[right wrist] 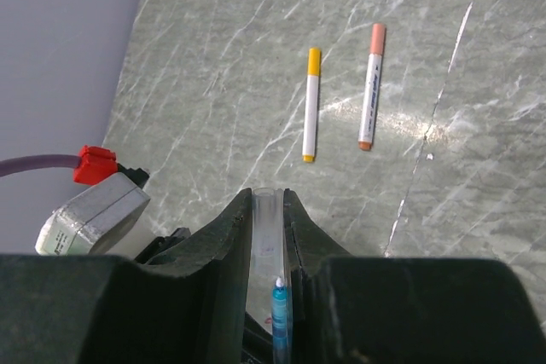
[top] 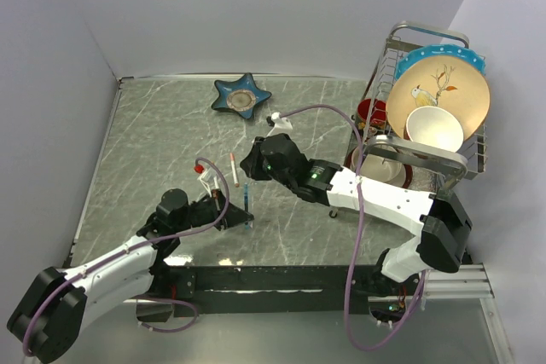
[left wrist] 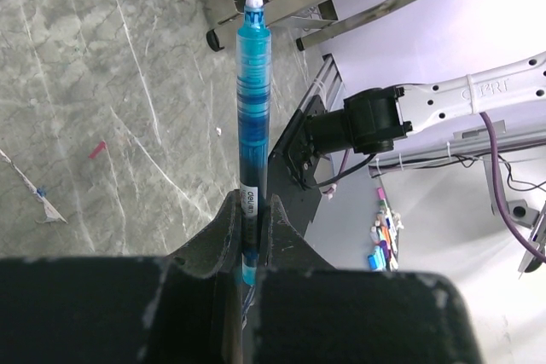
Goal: Insert the pens into the pen caps
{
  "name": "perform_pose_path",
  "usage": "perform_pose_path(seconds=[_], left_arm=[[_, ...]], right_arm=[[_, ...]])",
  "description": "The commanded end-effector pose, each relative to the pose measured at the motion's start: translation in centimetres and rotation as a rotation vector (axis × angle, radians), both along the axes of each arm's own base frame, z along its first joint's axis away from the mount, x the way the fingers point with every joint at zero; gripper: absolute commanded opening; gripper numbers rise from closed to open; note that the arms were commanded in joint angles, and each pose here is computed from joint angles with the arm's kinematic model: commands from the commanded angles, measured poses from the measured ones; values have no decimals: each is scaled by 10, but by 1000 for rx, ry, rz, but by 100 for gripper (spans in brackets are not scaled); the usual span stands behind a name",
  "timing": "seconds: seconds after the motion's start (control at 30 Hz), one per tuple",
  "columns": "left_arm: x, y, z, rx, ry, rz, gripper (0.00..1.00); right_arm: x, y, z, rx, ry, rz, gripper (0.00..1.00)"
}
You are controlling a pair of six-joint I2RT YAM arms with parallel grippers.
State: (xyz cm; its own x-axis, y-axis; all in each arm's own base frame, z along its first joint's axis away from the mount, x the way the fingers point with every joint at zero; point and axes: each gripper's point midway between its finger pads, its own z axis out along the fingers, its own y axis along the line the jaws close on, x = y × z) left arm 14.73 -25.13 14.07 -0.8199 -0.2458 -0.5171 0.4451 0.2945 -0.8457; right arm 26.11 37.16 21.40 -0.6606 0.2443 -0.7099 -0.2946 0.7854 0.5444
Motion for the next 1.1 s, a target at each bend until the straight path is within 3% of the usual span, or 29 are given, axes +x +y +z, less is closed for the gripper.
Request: perform_pose_path(seconds=[0.0, 1.07], left_arm=[[4, -6, 26, -31, -97, -24, 1], [13, -4, 32, -14, -109, 16, 1]], right_arm=[[3, 8, 28, 51, -46, 2, 8], [-8, -4, 17, 57, -38, 2, 8]])
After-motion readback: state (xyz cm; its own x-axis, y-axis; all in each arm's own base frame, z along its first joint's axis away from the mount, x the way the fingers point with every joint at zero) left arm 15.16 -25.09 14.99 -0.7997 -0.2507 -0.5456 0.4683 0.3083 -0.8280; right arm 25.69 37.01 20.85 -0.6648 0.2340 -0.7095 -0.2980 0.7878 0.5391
